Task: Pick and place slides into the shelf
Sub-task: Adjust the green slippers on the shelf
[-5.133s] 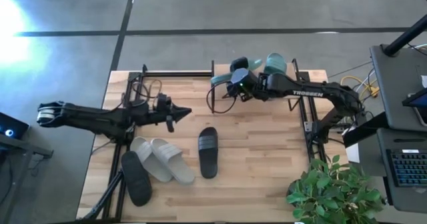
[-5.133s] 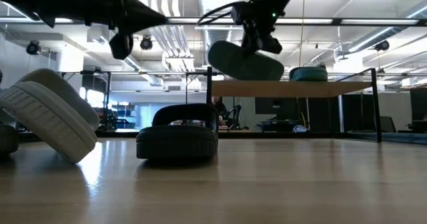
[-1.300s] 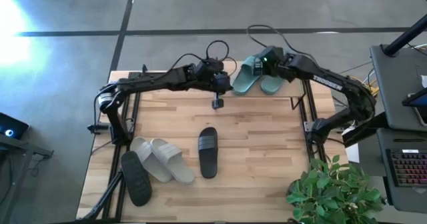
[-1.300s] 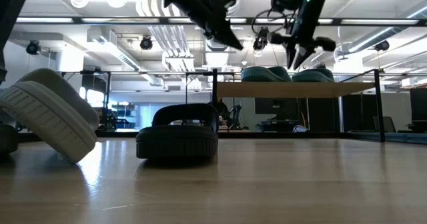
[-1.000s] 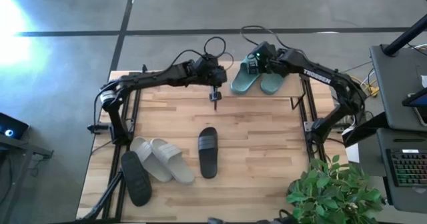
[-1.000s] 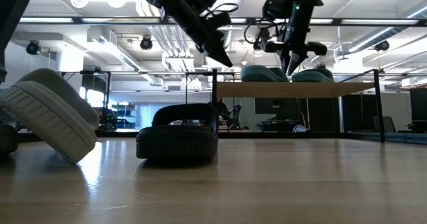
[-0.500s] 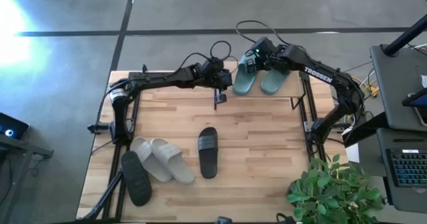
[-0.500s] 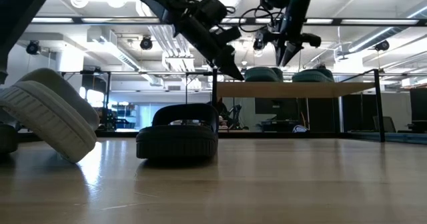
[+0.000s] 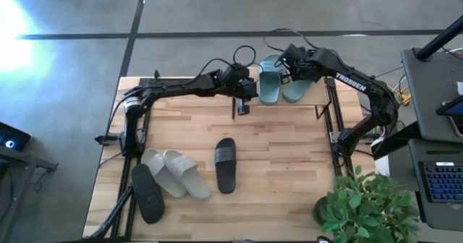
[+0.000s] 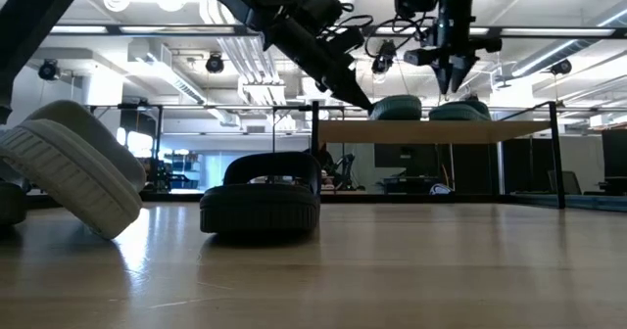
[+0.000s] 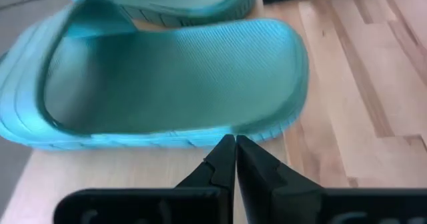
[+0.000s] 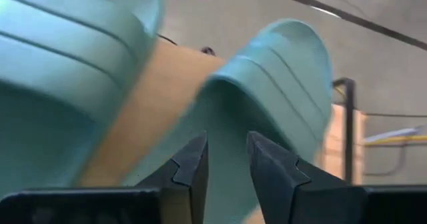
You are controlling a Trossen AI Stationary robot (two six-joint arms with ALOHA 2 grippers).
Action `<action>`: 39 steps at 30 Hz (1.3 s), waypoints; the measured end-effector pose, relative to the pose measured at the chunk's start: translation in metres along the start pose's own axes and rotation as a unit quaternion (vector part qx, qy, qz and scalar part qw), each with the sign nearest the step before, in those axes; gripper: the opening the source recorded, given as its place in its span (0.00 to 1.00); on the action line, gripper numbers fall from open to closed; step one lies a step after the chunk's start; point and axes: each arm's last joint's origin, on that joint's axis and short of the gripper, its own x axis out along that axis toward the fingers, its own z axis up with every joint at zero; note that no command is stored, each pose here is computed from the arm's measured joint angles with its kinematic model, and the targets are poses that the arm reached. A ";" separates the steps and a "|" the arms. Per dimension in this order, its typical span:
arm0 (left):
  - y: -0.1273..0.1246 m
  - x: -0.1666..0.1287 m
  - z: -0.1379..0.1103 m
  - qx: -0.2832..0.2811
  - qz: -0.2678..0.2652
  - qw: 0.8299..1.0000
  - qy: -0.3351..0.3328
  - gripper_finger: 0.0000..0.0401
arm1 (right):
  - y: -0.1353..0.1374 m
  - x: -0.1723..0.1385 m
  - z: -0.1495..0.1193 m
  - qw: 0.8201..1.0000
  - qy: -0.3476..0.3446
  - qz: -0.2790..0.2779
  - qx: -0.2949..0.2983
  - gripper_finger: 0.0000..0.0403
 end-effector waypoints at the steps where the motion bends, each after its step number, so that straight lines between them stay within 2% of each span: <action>1: 0.000 -0.001 0.000 0.000 0.001 1.000 0.001 0.00 | -0.001 0.000 -0.001 1.000 0.003 -0.006 -0.003 0.25; 10: 0.001 -0.026 0.007 -0.001 0.012 1.000 0.018 0.00 | -0.001 0.002 0.000 0.999 -0.008 -0.030 -0.016 0.33; 12: 0.002 -0.033 0.011 0.000 0.016 1.000 0.014 0.00 | 0.001 0.000 -0.002 0.999 -0.006 -0.023 -0.042 0.35; 17: -0.001 -0.056 0.012 -0.010 0.008 0.999 0.040 0.00 | 0.017 -0.013 -0.014 0.987 -0.001 0.008 -0.163 0.38; 19: -0.004 -0.066 0.010 -0.027 -0.006 0.998 0.055 0.00 | 0.023 -0.018 -0.020 0.983 -0.003 0.015 -0.183 0.38; 20: -0.006 -0.072 0.009 -0.037 -0.018 0.997 0.064 0.00 | 0.026 -0.021 -0.022 0.985 -0.004 0.023 -0.174 0.38; 21: -0.008 -0.077 0.008 -0.047 -0.031 0.996 0.069 0.00 | 0.028 -0.024 -0.023 0.988 -0.002 0.035 -0.148 0.38; 24: -0.012 -0.090 0.007 -0.071 -0.054 0.994 0.070 0.00 | 0.028 -0.033 -0.023 0.997 0.019 0.078 -0.022 0.38; 29: -0.015 -0.105 0.005 -0.090 -0.054 0.992 0.069 0.00 | 0.021 -0.038 -0.026 0.982 0.047 0.080 0.167 0.37; 33: -0.018 -0.113 0.000 -0.092 -0.053 0.992 0.070 0.00 | 0.025 -0.033 -0.029 0.938 0.078 0.079 0.329 0.38; 37: -0.022 -0.119 -0.005 -0.108 -0.052 0.990 0.069 0.00 | 0.032 -0.023 -0.030 0.907 0.065 0.077 0.409 0.38; 39: -0.024 -0.121 -0.008 -0.116 -0.053 0.989 0.070 0.00 | 0.033 -0.018 -0.036 0.874 0.054 0.047 0.480 0.39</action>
